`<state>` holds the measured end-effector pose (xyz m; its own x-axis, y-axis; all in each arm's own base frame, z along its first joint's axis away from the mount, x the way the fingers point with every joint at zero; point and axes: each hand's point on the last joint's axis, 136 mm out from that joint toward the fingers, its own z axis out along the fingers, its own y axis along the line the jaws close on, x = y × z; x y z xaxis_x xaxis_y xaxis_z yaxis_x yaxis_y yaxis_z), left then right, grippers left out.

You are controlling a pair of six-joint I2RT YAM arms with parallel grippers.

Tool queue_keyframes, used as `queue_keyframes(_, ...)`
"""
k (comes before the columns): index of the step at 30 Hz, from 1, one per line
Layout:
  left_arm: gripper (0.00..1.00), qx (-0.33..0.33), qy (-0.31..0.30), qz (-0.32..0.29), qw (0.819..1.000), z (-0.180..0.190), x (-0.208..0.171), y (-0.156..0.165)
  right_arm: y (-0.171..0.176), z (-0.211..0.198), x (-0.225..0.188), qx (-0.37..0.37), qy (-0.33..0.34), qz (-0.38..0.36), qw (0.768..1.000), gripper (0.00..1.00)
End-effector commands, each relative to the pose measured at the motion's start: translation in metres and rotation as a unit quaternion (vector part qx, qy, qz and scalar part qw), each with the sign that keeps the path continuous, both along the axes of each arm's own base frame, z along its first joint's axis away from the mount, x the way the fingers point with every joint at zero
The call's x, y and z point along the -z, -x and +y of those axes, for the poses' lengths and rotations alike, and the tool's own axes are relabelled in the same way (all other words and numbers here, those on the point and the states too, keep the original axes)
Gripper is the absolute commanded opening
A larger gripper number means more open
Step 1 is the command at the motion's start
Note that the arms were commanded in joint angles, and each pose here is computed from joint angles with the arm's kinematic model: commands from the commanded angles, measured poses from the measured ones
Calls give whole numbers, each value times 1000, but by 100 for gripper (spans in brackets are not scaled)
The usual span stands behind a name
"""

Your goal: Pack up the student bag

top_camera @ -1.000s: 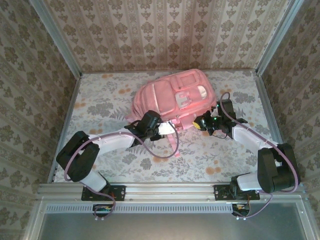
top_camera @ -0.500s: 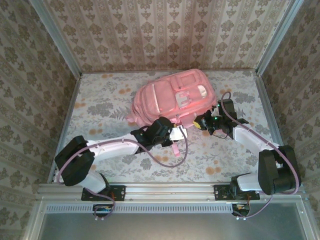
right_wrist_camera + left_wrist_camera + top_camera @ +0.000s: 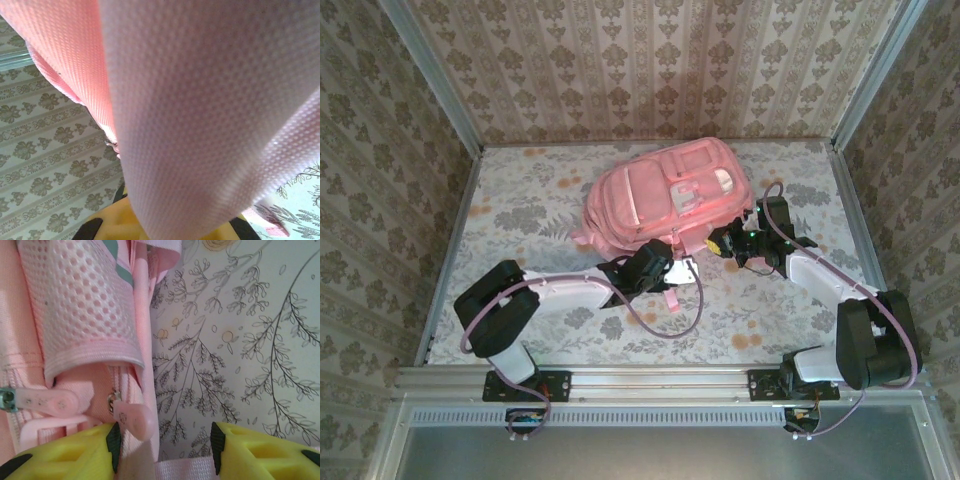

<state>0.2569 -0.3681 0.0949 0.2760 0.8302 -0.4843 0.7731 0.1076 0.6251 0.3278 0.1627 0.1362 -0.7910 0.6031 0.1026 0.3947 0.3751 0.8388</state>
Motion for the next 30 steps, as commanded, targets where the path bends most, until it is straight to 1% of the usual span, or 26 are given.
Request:
queue_keyframes(1,50,-3,19,-28,999,-13,-19,-14,-4,11,-22,-26,-38,-40,998,0)
queue_keyframes(7,39,-9,25,-27,999,-14,-20,-19,-4,12,-18,-28,-41,-35,998,0)
queue_keyframes(10,31,-12,26,-26,999,-13,-21,-22,-4,12,-18,-29,-42,-35,998,0)
queue_keyframes(12,23,-15,25,-22,999,-12,-20,-25,-4,12,-18,-29,-42,-35,998,0)
queue_keyframes(14,13,-15,23,-18,999,-10,-19,-26,-4,12,-18,-30,-40,-34,998,0)
queue_keyframes(17,0,-13,22,-11,1000,-8,-18,-24,-3,10,-14,-29,-30,-31,999,0)
queue_keyframes(23,0,-20,23,-1,1000,6,-17,-17,-1,-5,2,-13,24,-14,1000,0)
queue_keyframes(30,0,-42,19,0,999,30,-17,-14,-3,-31,20,28,64,9,997,0)
